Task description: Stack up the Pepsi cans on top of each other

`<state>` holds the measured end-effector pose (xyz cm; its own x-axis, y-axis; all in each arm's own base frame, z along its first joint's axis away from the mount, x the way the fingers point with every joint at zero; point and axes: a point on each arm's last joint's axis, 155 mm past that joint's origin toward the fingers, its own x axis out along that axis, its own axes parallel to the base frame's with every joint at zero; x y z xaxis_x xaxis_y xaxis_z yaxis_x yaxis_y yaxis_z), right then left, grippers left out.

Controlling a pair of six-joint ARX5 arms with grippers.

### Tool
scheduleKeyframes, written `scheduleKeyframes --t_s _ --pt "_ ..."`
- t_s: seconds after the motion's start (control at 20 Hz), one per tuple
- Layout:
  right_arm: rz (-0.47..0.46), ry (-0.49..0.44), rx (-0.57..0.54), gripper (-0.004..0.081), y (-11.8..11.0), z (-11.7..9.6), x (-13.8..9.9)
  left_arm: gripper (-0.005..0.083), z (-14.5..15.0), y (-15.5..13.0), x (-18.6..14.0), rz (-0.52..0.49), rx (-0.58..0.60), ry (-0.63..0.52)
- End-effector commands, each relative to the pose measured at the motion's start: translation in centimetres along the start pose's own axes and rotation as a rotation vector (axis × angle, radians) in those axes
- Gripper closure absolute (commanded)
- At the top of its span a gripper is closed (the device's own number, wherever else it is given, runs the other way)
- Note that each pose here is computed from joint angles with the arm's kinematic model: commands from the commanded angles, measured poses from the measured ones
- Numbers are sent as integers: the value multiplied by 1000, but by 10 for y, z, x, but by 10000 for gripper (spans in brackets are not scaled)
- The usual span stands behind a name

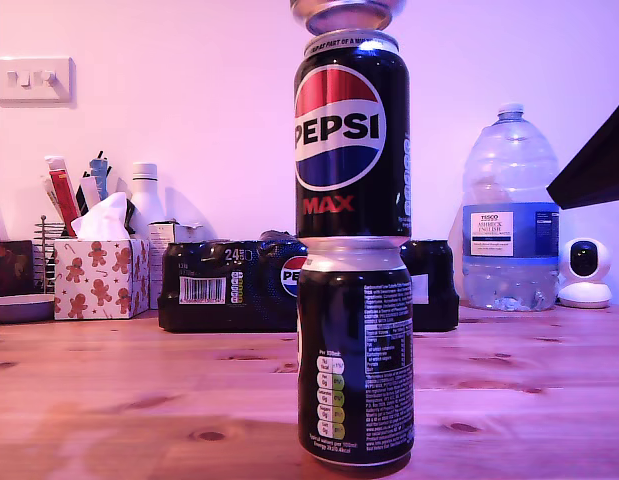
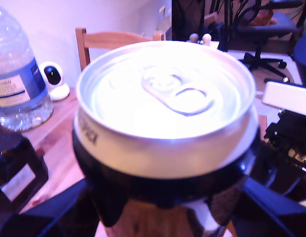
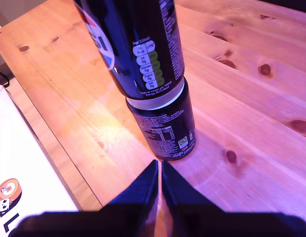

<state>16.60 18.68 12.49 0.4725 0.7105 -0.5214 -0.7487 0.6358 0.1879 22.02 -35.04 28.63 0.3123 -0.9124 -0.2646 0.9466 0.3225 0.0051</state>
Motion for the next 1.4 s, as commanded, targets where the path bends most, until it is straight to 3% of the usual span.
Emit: scheduleKeyframes --t_s 0.0,1.35 --pt "7 -3 -11 783 2 2 0 299 7 -2 -1 -1 24 -38" --pt "7 -4 -11 783 2 2 0 299 -18 -5 5 -4 -4 -6"
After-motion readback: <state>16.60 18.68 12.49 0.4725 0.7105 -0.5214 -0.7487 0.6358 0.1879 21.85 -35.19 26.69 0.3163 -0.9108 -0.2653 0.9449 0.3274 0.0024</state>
